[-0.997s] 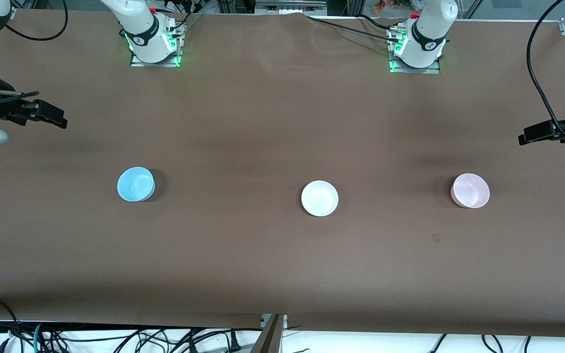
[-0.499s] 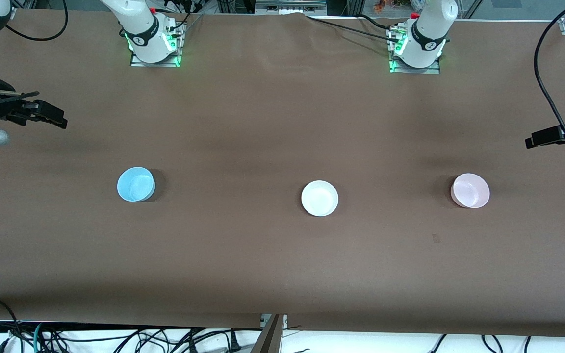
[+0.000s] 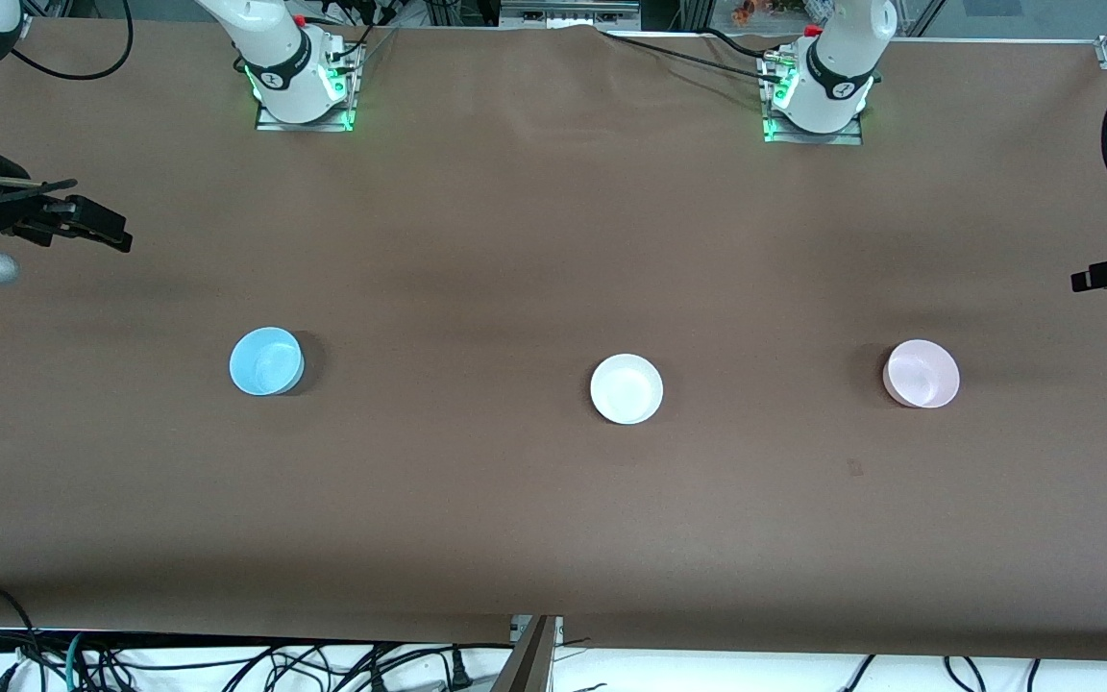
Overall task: Stack pink and blue bowls on white bowl
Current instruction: 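Move the left gripper toward the pink bowl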
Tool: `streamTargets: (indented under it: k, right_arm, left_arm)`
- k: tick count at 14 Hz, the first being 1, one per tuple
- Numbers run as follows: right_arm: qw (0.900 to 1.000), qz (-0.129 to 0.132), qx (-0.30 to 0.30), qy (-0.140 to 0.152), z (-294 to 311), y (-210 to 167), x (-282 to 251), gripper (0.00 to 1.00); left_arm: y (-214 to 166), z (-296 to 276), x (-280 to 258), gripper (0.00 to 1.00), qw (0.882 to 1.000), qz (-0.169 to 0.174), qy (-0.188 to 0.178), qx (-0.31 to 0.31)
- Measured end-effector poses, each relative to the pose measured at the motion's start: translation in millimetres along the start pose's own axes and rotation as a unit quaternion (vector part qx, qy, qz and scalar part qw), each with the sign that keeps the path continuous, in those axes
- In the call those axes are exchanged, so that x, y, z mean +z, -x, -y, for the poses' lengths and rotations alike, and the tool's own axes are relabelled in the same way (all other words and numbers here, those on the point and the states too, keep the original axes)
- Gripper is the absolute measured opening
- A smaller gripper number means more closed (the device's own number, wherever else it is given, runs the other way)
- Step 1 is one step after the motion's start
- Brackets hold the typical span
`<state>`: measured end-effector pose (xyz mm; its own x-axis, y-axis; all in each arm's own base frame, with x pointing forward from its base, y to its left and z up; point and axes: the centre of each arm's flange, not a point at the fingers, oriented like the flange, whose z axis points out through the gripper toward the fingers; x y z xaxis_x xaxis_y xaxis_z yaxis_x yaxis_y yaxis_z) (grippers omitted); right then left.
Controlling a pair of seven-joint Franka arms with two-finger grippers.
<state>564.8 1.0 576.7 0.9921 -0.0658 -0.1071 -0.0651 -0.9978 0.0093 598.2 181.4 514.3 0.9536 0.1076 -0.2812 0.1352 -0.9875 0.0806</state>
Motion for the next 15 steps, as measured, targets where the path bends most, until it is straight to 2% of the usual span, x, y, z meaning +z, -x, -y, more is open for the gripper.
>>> streamTargets:
  k: [1, 4, 6, 11, 13, 15]
  right_arm:
    - [1.0, 0.0, 0.0, 0.0, 0.1, 0.0, 0.0, 1.0]
    - [1.0, 0.0, 0.0, 0.0, 0.2, 0.0, 0.1, 1.0]
    - [1.0, 0.0, 0.0, 0.0, 0.2, 0.0, 0.2, 1.0]
    - [1.0, 0.004, 0.004, -0.007, -3.2, -2.2, 3.5, 1.0]
    - [1.0, 0.007, 0.004, -0.009, -4.7, -4.6, 7.4, 1.0]
    - [1.0, 0.007, -0.005, -0.009, -2.4, -5.0, 7.5, 1.0]
  left_arm:
    - [-7.3, 18.2, 10.9, 1.0, 1.0, -0.001, 0.003, -0.006]
    - [-37.2, 68.0, 44.0, 1.0, 0.999, -0.033, 0.0, 0.006]
    - [-62.5, 85.8, 77.7, 1.0, 0.999, -0.049, 0.012, 0.012]
    - [-123.5, 88.5, 173.4, 1.0, 0.995, -0.087, 0.041, 0.004]
    - [-138.1, 87.0, 213.2, 1.0, 0.993, -0.117, 0.035, -0.003]
    - [-142.7, 79.7, 244.6, 1.0, 0.99, -0.131, 0.042, -0.012]
